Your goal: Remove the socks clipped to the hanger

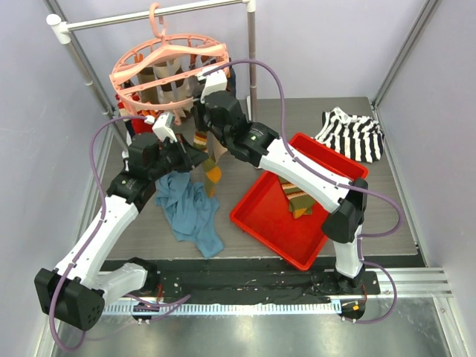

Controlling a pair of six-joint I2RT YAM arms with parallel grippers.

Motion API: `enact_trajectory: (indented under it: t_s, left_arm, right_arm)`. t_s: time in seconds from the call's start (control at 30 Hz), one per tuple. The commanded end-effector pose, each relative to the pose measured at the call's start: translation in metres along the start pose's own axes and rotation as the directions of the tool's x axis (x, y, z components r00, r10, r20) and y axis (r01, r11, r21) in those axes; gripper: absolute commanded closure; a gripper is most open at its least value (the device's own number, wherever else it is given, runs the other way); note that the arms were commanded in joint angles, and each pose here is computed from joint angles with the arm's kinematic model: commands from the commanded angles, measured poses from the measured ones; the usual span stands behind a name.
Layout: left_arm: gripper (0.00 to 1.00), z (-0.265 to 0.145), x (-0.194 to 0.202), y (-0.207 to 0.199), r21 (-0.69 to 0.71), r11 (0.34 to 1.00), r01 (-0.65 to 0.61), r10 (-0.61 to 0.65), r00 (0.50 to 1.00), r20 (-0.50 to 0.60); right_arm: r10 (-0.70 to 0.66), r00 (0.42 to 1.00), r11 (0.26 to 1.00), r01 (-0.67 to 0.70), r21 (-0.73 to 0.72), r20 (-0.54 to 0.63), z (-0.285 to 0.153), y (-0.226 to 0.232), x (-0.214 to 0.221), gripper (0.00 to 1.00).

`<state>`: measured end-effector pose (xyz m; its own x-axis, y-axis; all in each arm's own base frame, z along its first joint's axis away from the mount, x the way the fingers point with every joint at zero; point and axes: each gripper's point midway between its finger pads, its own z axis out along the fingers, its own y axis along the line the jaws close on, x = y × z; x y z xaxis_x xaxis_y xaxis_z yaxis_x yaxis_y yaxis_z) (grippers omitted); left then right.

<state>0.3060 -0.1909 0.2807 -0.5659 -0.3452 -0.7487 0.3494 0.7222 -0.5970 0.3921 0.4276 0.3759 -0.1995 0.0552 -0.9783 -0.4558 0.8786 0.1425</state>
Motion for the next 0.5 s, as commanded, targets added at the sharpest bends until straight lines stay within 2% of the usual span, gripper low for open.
enact_trajectory:
  t_s: [0.0, 0.07, 0.13, 0.23, 0.27, 0.37, 0.47]
  left_arm:
    - [1.00, -0.007, -0.009, -0.011, 0.030, 0.999, -0.037, 0.037, 0.999, 0.024]
    - [1.00, -0.008, -0.007, -0.008, 0.017, 0.999, -0.041, 0.041, 0.999, 0.018]
    - [1.00, -0.008, -0.006, -0.006, 0.011, 0.999, -0.042, 0.042, 0.999, 0.017]
    - [1.00, -0.008, -0.003, -0.005, 0.010, 0.999, -0.040, 0.040, 0.999, 0.009]
    - [1.00, -0.008, -0.004, -0.005, 0.009, 0.999, -0.039, 0.039, 0.999, 0.013]
    - [1.00, -0.009, -0.005, -0.004, 0.001, 0.999, -0.041, 0.041, 0.999, 0.019]
    - [1.00, -0.010, -0.008, -0.003, -0.013, 0.999, -0.045, 0.045, 0.998, 0.031]
  right_arm:
    - [0.030, 0.993, 0.999, -0.031, 0.008, 0.116, -0.010, 0.002, -0.041, 0.92]
    - [0.039, 0.993, 0.999, -0.039, -0.001, 0.110, -0.009, 0.003, -0.038, 0.98]
    - [0.050, 0.993, 0.999, -0.049, -0.005, 0.109, -0.010, 0.004, -0.038, 0.96]
    - [0.070, 0.992, 0.998, -0.069, -0.004, 0.110, -0.010, 0.004, -0.037, 0.68]
    - [0.070, 0.991, 0.997, -0.071, 0.002, 0.110, -0.010, 0.003, -0.037, 0.55]
    - [0.071, 0.991, 0.997, -0.073, 0.014, 0.110, -0.015, 0.005, -0.039, 0.43]
    - [0.058, 0.992, 0.993, -0.069, 0.091, 0.114, -0.021, -0.001, -0.045, 0.38]
